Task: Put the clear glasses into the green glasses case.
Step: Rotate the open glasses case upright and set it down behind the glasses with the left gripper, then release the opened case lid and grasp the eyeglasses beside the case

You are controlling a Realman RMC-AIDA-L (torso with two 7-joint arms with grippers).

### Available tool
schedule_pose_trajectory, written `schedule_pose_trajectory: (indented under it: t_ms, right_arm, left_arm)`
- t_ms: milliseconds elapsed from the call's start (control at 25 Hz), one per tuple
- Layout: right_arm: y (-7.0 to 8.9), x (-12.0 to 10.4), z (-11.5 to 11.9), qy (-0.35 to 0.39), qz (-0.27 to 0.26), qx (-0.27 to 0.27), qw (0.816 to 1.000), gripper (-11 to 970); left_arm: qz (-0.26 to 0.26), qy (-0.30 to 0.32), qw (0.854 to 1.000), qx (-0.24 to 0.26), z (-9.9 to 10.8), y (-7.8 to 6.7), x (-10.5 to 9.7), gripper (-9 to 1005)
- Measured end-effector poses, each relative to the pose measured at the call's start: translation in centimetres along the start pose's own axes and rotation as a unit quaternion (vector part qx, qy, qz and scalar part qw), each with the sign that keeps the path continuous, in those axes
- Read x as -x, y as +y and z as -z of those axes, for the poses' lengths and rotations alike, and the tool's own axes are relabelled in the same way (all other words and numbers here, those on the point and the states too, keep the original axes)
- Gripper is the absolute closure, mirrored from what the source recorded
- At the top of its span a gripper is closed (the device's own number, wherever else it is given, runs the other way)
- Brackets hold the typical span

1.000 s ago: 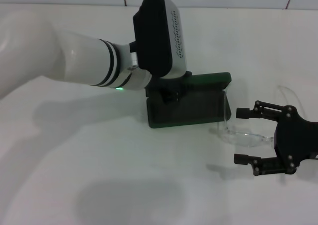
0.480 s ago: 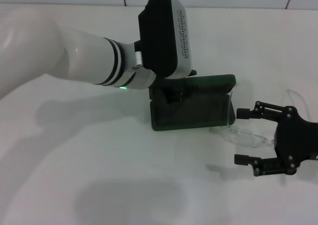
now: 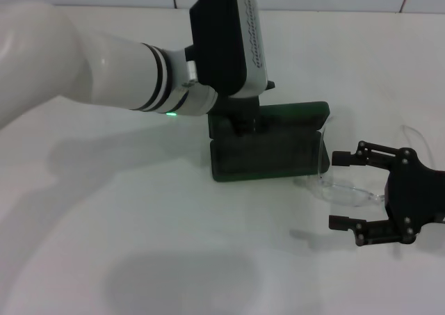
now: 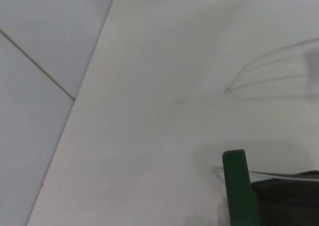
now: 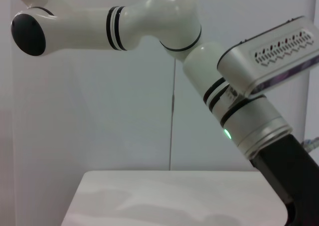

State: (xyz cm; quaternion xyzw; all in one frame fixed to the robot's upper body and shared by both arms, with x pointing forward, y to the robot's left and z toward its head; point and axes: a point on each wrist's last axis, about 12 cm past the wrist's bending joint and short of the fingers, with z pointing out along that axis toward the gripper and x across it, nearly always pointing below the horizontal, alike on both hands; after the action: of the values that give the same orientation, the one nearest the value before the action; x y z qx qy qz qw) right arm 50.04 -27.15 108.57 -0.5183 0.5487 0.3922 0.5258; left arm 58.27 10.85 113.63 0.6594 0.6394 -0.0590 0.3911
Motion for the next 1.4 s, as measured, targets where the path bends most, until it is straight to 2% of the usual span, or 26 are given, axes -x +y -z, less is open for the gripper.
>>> schedule_pose_trajectory:
  t_ms: [80,440,560,720,800,920,1080,1200,1400]
  right_arm:
    - [0.0,0.0,0.0,0.001,0.000,0.000,1.000,92]
    - [-0.4,0.1,0.1,0.002,0.001,-0.005,1.000,96]
    - [-0.6,0.4,0.2,0.002,0.000,-0.008,1.000,99]
    - [-2.8,2.3,0.7,0.033,-0.037,-0.008,0.999,102]
    - [-4.9,4.3,1.0,0.081,-0.074,-0.003,0.994,103]
    - [-7.3,7.0,0.7,0.169,-0.111,0.000,0.979,105]
    - [-9.3,9.3,-0.3,0.296,-0.129,-0.006,0.947,116]
    - [-10.0,10.6,-1.7,0.364,-0.132,0.005,0.922,125]
    - [-9.9,11.1,-4.3,0.450,-0.115,0.017,0.885,146]
  left_arm:
    - [0.011,-0.010,1.000,0.003,0.3,0.0,0.1,482]
    - [0.083,-0.086,0.993,-0.023,2.3,-0.5,-0.1,487]
    - [0.123,-0.128,0.983,-0.044,3.3,-1.0,-0.6,487]
    - [0.178,-0.217,0.959,-0.043,5.3,-2.0,-2.4,487]
    - [0.202,-0.257,0.945,-0.016,5.9,-3.2,-4.1,486]
    - [0.236,-0.292,0.927,0.019,6.0,-4.8,-6.5,486]
    - [0.300,-0.348,0.886,0.066,6.4,-6.0,-9.7,486]
    - [0.326,-0.378,0.862,0.088,6.4,-6.9,-11.4,486]
    - [0.360,-0.383,0.844,0.108,6.3,-8.1,-13.2,487]
